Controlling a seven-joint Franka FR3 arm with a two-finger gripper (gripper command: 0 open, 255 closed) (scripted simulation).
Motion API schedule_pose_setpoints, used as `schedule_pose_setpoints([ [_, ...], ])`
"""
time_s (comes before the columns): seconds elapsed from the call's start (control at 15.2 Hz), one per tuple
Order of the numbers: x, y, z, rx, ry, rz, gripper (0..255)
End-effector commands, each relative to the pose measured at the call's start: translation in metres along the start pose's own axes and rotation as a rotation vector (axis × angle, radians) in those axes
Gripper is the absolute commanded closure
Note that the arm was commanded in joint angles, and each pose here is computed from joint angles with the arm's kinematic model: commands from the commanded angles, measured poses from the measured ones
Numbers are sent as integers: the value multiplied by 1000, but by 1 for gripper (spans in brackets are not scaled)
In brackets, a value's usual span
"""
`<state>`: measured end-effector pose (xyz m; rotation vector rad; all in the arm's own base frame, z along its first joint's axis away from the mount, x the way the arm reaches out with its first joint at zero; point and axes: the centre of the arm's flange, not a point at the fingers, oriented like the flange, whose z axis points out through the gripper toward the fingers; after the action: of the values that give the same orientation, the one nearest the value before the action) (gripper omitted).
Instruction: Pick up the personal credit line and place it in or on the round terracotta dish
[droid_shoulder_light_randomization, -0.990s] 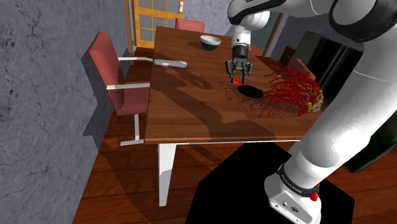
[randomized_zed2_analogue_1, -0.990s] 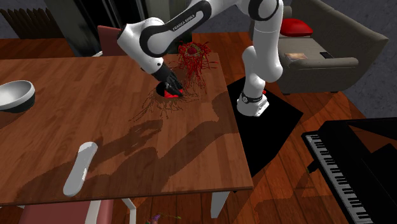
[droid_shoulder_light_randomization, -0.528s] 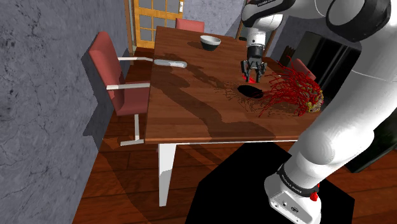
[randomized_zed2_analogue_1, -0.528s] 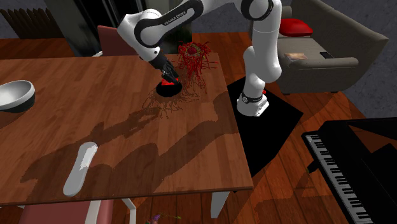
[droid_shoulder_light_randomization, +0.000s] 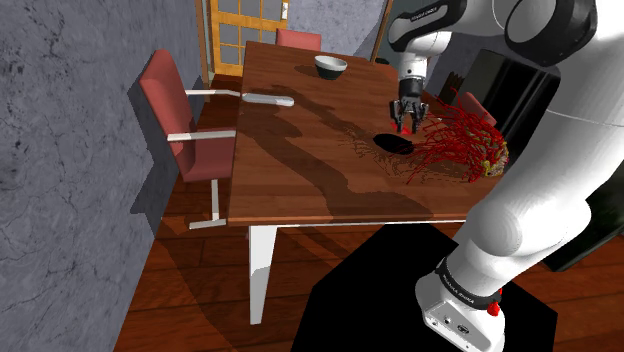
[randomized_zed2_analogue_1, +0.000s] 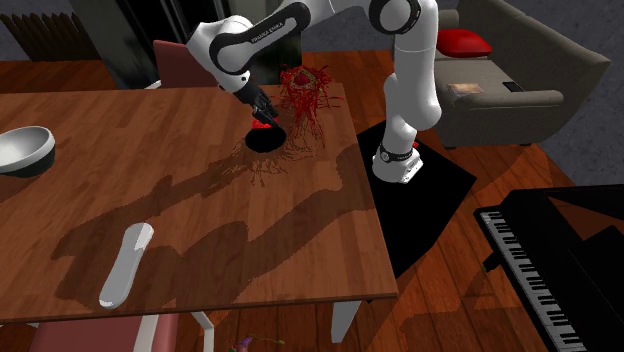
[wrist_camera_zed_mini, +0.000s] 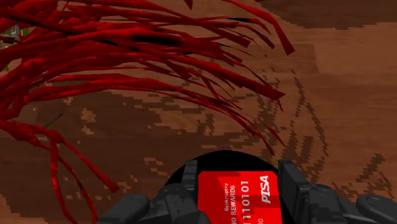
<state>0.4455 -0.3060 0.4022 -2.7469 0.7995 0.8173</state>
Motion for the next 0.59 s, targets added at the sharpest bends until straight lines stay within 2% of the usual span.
schedule_pose_setpoints([
  [0.0,8,1,10,0,-3,1,255],
  [0.53,31,2,45,0,-3,1,255],
])
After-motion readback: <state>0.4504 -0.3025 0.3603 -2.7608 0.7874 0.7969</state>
